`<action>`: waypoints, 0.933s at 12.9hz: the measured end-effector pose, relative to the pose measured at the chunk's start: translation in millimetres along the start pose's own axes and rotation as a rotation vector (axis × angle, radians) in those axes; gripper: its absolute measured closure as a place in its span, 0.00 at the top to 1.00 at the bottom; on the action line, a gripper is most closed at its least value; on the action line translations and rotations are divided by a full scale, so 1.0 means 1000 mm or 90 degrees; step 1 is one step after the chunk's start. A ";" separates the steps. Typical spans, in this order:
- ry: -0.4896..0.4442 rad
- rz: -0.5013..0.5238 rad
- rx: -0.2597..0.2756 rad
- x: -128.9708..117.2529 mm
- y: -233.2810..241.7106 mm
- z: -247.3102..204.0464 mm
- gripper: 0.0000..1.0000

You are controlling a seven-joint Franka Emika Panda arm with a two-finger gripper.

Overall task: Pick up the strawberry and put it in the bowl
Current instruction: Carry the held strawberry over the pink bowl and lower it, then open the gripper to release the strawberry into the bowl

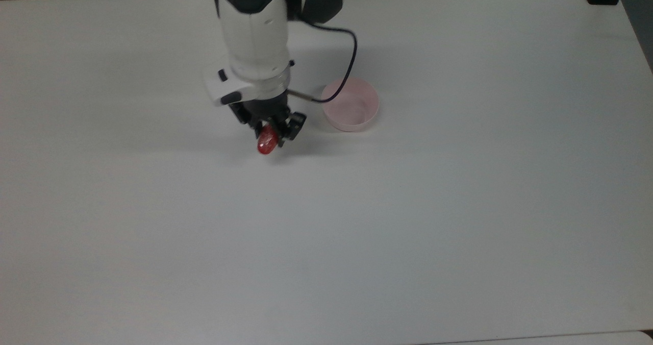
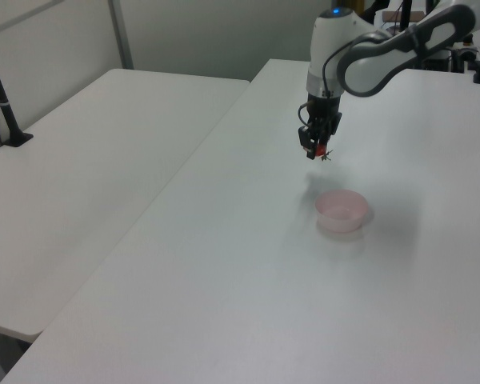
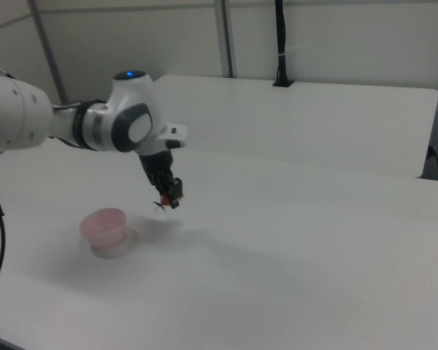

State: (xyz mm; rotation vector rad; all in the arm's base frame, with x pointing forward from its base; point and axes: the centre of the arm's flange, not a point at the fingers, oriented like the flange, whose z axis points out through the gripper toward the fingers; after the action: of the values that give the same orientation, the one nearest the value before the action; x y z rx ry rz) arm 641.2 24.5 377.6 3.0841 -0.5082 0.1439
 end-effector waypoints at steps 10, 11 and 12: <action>-0.134 -0.177 -0.031 -0.104 -0.115 -0.007 0.48; -0.146 -0.179 -0.033 -0.107 -0.119 0.004 0.54; -0.153 -0.179 -0.035 -0.107 -0.120 0.011 0.68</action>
State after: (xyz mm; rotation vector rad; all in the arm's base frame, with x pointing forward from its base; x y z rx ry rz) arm 579.4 171.9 356.9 3.0910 -0.0737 -0.2405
